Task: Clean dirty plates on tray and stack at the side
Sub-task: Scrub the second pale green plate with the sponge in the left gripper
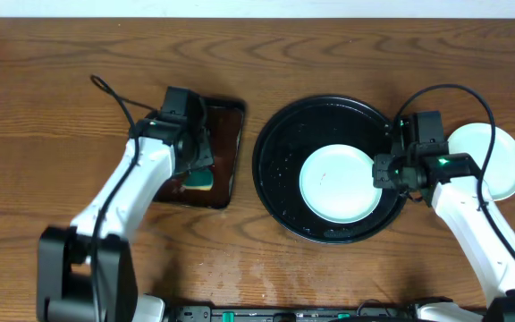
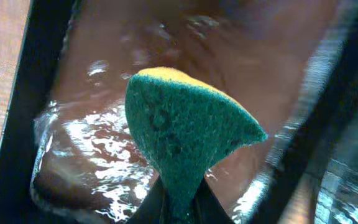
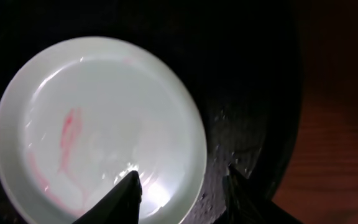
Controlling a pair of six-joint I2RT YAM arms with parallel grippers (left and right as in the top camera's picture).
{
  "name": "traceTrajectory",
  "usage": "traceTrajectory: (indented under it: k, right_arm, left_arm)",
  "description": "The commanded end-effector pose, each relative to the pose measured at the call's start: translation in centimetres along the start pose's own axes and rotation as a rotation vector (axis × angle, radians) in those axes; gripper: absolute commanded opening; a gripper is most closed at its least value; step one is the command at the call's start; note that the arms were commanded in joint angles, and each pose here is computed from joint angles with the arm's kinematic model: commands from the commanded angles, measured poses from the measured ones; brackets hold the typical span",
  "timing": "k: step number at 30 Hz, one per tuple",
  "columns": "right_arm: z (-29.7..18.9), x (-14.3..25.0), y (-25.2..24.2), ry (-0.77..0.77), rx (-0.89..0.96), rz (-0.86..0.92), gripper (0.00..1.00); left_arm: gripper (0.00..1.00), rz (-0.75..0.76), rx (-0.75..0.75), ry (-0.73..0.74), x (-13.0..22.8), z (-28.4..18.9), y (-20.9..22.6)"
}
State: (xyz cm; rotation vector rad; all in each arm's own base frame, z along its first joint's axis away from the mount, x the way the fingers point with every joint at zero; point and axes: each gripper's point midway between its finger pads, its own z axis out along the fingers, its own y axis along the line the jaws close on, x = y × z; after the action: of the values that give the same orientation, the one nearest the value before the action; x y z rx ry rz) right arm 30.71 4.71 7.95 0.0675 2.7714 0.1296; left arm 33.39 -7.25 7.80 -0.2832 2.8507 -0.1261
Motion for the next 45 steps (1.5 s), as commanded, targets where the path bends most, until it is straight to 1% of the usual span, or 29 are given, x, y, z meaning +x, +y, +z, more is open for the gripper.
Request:
traceTrajectory:
  k: [1,4,8,9,12,13,15,18,21,26,31,33,35,37,38,41,43,45]
  right_arm:
    - [1.7,0.2,-0.7,0.035,0.033,-0.005,0.41]
    - [3.6,0.9,-0.5,0.086,0.019,-0.003,0.41]
    - [5.7,2.2,-0.2,0.164,0.000,0.002,0.41]
    - [6.2,2.5,-0.3,0.179,0.001,0.003,0.39]
    - [7.4,3.2,0.4,0.220,-0.040,0.009,0.16]
    - [7.6,3.4,0.6,0.228,-0.052,0.011,0.10]
    - [7.8,3.6,1.2,0.239,-0.085,0.015,0.01]
    - [7.7,3.4,1.3,0.231,-0.096,0.005,0.01]
    - [7.7,3.5,1.4,0.236,-0.098,-0.018,0.01]
    - [7.7,3.8,2.0,0.239,-0.106,-0.068,0.01]
    - [7.7,4.0,2.4,0.245,-0.107,-0.092,0.01]
    - [7.7,4.1,2.5,0.247,-0.109,-0.108,0.01]
    - [7.7,4.1,2.5,0.249,-0.107,-0.111,0.01]
    - [7.6,4.2,2.5,0.250,-0.108,-0.113,0.01]
    - [7.6,4.2,2.5,0.253,-0.107,-0.115,0.01]
    - [7.6,4.3,2.4,0.256,-0.106,-0.125,0.01]
    - [7.6,4.3,2.4,0.257,-0.105,-0.124,0.01]
    - [7.6,4.3,2.4,0.256,-0.105,-0.123,0.01]
  left_arm:
    - [0.07,0.093,0.081,-0.106,-1.7,-3.9,-3.4]
    - [0.07,0.142,0.147,-0.132,-1.3,-5.3,-6.1]
    - [0.07,0.190,0.327,-0.093,0.5,-6.2,-11.3]
    - [0.07,0.198,0.355,-0.089,0.9,-6.3,-12.3]
    - [0.08,0.258,0.405,-0.114,1.7,-6.6,-15.2]
    - [0.08,0.267,0.421,-0.120,1.9,-6.7,-16.1]
    - [0.08,0.269,0.449,-0.122,2.4,-6.5,-17.7]
    - [0.08,0.276,0.474,-0.111,3.2,-5.4,-19.8]
    - [0.08,0.262,0.484,-0.072,4.3,-3.2,-21.7]
    - [0.09,0.290,0.546,0.030,7.5,0.6,-25.2]
    - [0.11,0.295,0.530,0.085,9.7,4.6,-26.4]
    - [0.12,0.295,0.507,0.108,10.2,6.2,-26.1]
    - [0.11,0.291,0.449,0.124,10.6,7.7,-25.0]
    - [0.09,0.275,0.315,0.110,10.2,9.2,-22.4]
    - [0.08,0.268,0.209,0.085,9.8,9.8,-20.3]
    - [0.08,0.265,-0.019,0.028,8.6,10.0,-16.0]
    - [0.08,0.274,-0.128,0.003,7.9,9.4,-14.2]
    - [0.08,0.280,-0.190,-0.015,7.3,8.8,-13.3]
